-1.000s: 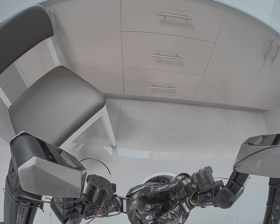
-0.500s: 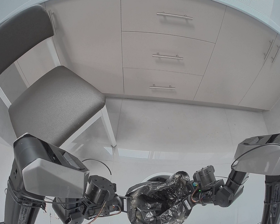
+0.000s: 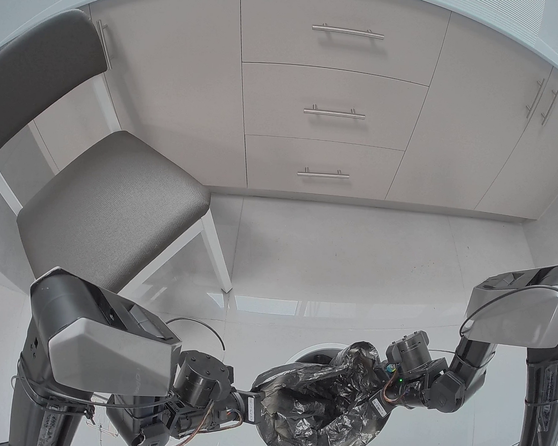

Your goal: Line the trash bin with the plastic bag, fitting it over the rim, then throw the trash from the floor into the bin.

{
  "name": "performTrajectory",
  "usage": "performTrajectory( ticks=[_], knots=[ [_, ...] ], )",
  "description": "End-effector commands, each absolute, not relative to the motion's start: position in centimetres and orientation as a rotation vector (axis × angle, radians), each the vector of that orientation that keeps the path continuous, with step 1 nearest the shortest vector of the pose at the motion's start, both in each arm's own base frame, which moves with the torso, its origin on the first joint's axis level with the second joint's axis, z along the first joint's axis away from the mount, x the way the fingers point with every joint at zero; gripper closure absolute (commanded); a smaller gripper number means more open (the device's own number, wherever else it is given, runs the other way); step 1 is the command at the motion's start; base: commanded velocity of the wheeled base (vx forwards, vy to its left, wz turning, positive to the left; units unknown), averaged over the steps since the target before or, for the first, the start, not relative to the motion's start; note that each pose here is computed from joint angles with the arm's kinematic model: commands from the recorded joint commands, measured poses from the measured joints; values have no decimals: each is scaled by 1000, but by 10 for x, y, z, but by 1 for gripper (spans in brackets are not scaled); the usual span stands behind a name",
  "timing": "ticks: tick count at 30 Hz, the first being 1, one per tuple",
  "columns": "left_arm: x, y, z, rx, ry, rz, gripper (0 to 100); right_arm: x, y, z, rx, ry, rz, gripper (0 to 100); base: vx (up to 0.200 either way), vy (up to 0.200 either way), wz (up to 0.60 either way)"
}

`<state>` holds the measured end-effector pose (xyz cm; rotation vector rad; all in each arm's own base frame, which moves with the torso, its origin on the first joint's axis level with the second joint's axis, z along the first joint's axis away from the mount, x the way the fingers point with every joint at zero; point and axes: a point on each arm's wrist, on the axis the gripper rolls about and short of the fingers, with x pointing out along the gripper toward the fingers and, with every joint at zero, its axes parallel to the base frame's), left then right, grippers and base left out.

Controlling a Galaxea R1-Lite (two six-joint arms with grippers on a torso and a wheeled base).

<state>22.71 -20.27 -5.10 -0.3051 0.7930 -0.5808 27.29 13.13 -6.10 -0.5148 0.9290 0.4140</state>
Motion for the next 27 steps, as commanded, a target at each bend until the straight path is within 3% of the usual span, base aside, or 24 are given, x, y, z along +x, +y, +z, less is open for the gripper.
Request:
performTrajectory(
  ticks=[1,11,27],
  knots=[
    [227,-203,-51,-305,793,-582,100,272,128,-54,-531,916,414,100,0,0,0],
    [224,-204,-49,-302,792,-590,100,260,126,-39,-565,892,444,100,0,0,0],
    [218,-210,-51,-256,773,-572,100,262,121,-47,-596,914,446,100,0,0,0]
  ],
)
